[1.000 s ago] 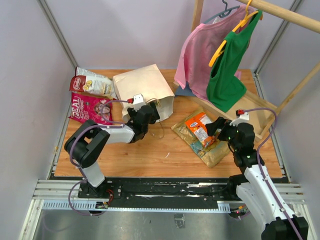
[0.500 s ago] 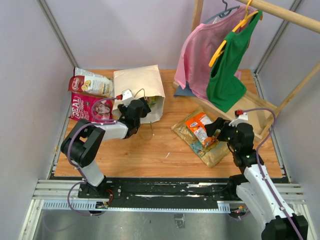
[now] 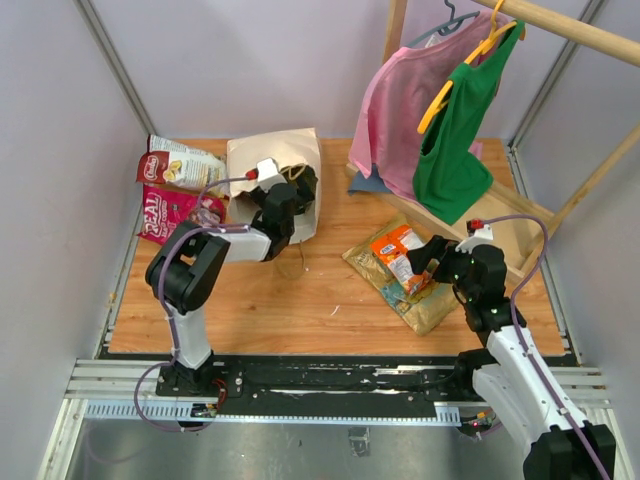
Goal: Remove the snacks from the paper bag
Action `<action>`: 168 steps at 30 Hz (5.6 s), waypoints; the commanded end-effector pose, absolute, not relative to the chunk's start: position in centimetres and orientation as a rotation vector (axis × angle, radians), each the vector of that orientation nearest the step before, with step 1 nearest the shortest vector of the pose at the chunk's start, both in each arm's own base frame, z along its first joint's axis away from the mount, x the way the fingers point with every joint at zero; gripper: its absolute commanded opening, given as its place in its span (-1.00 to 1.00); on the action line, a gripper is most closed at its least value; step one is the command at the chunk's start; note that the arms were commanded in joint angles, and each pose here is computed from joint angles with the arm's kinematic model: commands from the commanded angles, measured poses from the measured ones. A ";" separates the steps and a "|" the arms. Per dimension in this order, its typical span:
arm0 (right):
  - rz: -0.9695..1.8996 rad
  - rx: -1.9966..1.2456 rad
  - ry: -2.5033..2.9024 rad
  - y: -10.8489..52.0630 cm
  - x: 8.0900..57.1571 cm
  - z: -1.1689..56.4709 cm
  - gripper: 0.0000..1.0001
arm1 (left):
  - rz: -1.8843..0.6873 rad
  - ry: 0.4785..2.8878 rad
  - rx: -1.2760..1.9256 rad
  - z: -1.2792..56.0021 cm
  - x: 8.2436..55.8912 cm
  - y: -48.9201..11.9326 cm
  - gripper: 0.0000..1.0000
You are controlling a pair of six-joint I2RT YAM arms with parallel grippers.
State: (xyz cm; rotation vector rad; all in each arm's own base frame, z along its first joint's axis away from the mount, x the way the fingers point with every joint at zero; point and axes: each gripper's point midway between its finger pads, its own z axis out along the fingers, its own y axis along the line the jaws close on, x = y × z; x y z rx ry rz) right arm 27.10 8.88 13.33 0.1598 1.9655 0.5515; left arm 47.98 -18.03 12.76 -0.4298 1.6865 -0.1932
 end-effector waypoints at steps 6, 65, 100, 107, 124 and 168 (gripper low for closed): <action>0.559 0.150 1.944 8.8 27.3 13.4 0.96 | -0.112 1.695 -0.418 12.0 52.5 -16.1 0.99; 0.620 0.147 1.965 9.7 27.5 12.8 0.96 | -0.332 1.879 0.014 13.6 53.1 -20.9 0.99; 0.659 0.144 1.992 10.4 27.6 11.9 0.96 | -0.540 1.825 -0.753 8.6 40.2 -18.7 0.89; 0.662 0.140 1.985 10.4 27.5 12.0 0.95 | -0.553 1.744 -0.746 9.6 41.9 -19.0 0.75; 0.655 0.132 1.979 10.3 27.5 12.1 0.96 | -0.561 1.769 -0.769 5.8 44.9 -19.6 0.10; 0.692 0.130 1.996 10.9 27.7 11.5 0.96 | -0.400 1.731 -0.621 12.2 33.6 -9.7 -0.99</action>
